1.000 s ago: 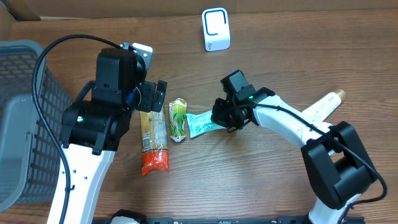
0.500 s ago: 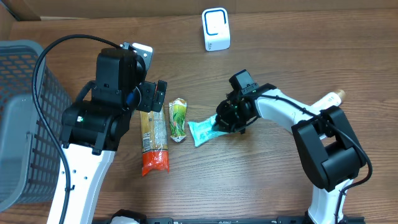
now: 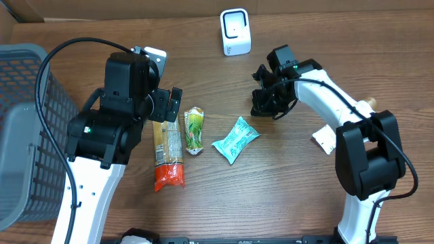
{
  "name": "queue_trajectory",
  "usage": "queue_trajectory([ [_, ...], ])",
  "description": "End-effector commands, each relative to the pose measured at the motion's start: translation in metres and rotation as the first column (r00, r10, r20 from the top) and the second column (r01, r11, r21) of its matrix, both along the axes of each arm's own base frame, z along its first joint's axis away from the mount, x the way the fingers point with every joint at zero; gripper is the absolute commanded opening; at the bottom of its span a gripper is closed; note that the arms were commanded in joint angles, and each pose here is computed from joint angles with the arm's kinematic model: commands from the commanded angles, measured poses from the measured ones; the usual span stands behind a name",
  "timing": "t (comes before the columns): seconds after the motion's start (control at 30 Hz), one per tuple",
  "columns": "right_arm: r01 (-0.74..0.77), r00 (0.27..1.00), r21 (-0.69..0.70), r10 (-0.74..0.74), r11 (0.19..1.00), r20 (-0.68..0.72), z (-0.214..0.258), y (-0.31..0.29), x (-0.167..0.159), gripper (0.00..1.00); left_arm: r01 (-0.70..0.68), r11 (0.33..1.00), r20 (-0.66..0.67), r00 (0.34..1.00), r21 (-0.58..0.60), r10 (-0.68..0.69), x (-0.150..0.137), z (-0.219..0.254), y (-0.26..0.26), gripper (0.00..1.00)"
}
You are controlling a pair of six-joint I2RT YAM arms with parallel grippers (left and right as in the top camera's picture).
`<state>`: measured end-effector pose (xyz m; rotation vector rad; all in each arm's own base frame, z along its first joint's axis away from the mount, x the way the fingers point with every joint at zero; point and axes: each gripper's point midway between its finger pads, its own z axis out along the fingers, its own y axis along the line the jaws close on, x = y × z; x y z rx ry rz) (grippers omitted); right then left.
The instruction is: Scan the item barcode
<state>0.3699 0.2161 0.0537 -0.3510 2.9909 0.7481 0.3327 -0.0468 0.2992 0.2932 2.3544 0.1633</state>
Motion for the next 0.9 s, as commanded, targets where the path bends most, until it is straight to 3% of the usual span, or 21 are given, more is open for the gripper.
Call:
queue_trajectory([
  [0.0, -0.103, 0.992, -0.033, 0.105, 0.994, 0.074, 0.015, -0.001, 0.008, 0.04, -0.001, 1.0, 0.003, 1.0, 0.018, 0.001, 0.002, 0.001, 0.003, 1.0],
  [0.5, -0.216, 0.97, -0.065, 0.206, 0.974, -0.126, -0.005, 0.037, -0.071, 0.04, -0.001, 1.0, 0.003, 1.0, 0.018, 0.001, 0.002, 0.001, 0.003, 1.0],
  [0.73, -0.193, 0.977, -0.21, 0.17, 0.958, -0.126, -0.042, 0.021, -0.083, 0.04, -0.001, 1.0, 0.003, 1.0, 0.018, 0.001, 0.002, 0.001, 0.003, 0.99],
  [0.87, -0.124, 0.991, -0.318, 0.098, 0.94, -0.095, -0.057, -0.004, -0.074, 0.04, -0.001, 1.0, 0.003, 1.0, 0.018, 0.001, 0.002, 0.001, 0.003, 1.0],
])
